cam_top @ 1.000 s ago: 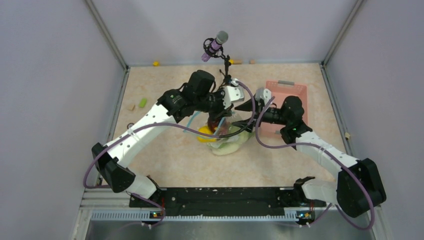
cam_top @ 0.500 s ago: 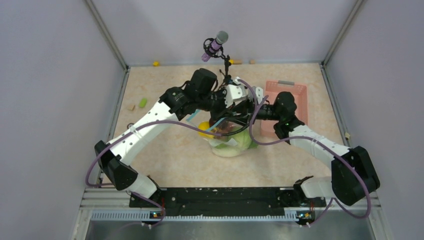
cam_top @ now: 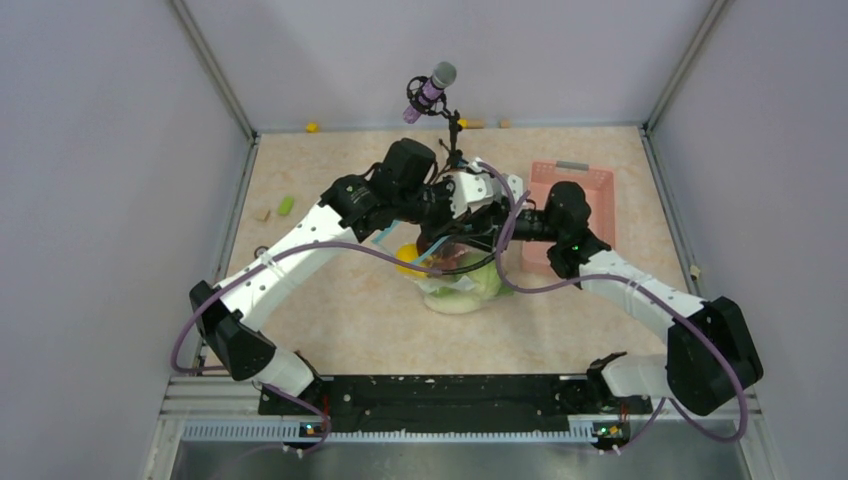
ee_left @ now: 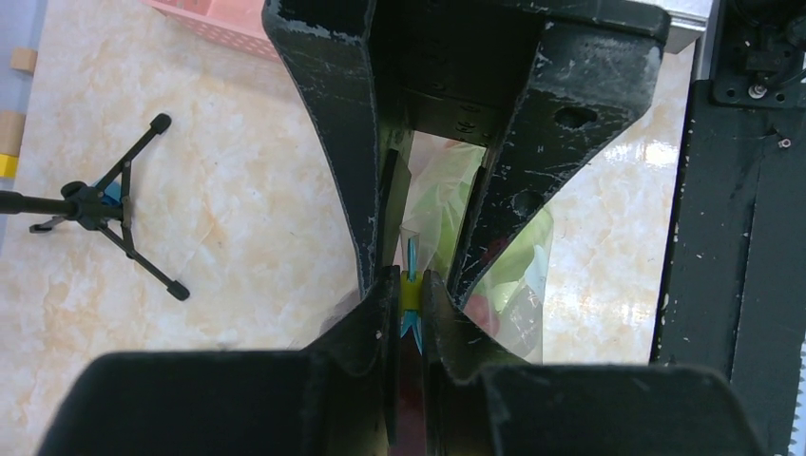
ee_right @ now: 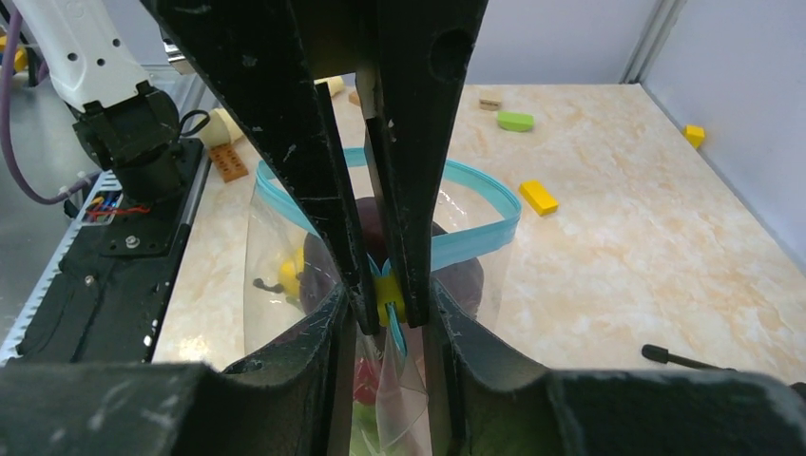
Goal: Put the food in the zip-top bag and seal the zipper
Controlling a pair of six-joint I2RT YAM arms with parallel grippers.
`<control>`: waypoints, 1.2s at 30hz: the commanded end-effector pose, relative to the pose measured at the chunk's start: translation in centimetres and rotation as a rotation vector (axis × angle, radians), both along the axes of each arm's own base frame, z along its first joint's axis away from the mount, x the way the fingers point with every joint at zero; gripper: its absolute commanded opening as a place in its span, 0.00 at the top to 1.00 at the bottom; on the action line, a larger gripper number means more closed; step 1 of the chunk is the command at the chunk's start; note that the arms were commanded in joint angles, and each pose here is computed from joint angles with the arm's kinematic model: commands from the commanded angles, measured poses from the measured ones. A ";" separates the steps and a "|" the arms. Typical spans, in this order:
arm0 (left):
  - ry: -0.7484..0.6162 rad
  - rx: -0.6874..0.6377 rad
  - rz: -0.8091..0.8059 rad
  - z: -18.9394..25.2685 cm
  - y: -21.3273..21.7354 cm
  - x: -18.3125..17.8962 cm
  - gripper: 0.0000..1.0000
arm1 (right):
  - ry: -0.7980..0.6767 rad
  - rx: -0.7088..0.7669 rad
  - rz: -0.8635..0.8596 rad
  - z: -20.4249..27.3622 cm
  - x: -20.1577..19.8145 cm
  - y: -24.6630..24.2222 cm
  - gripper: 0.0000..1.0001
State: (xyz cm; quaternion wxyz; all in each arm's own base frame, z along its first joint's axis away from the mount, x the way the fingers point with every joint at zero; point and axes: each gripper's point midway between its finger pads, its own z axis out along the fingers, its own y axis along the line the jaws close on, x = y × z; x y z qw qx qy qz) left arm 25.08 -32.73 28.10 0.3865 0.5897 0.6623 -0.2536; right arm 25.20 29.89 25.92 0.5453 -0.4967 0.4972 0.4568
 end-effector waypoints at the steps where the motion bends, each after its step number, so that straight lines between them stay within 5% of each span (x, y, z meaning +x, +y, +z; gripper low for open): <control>1: -0.074 -0.002 0.043 1.1 0.4 1.0 1.00 | -0.081 -0.006 -0.060 1.9 0.4 -0.6 1.00; 14: -0.052 0.050 -0.050 -0.1 1.7 -1.2 1.00 | -0.060 -0.083 -0.164 0.0 0.5 -2.3 1.00; 22: 0.024 -0.048 -0.049 1.3 0.0 -1.9 1.00 | -0.116 0.018 -0.042 1.0 -1.7 -1.4 0.47; 36: 0.032 -0.078 -0.089 2.2 -0.6 -2.5 1.00 | -0.055 0.015 -0.034 -0.2 -0.1 -0.3 0.44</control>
